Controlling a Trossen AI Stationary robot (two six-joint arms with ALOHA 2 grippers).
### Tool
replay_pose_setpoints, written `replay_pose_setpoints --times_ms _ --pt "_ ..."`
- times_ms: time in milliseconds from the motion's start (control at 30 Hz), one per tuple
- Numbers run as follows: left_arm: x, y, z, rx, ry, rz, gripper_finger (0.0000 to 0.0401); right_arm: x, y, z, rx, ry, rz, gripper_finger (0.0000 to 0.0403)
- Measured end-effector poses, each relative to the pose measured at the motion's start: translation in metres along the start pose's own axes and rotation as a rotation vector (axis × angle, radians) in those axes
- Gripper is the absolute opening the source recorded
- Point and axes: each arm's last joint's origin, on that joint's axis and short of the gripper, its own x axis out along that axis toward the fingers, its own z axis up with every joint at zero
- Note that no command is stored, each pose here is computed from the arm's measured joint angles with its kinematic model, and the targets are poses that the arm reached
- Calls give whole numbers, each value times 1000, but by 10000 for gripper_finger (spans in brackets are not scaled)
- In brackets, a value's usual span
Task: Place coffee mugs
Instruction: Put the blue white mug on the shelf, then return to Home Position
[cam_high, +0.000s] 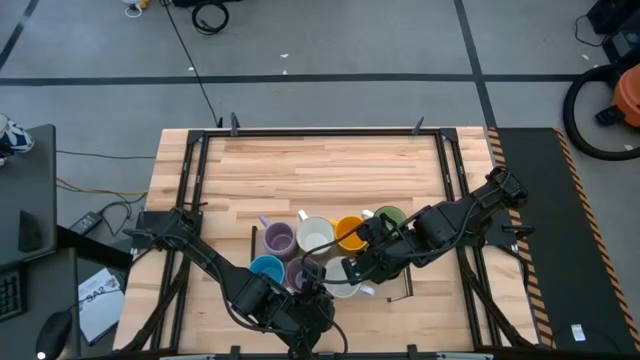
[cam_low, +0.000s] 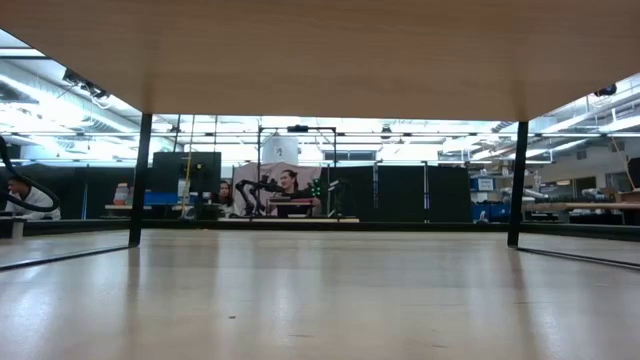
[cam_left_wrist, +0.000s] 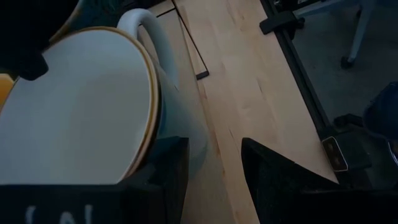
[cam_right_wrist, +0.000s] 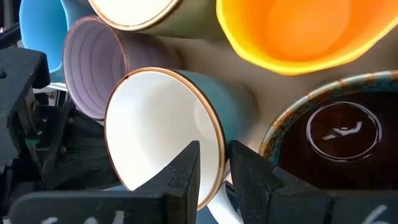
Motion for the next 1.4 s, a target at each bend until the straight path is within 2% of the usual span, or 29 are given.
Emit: replay_pose_setpoints --times_ms 600,1000,1400 --pt "0 1 0 -1 -7 32 156 -1 0 2 -29 -43 2 91" --pt "2 4 1 -8 -7 44 156 -24 -6 7 -46 -65 45 91" --pt "-2 6 3 -18 -22 39 156 -56 -14 14 -244 -84 118 91"
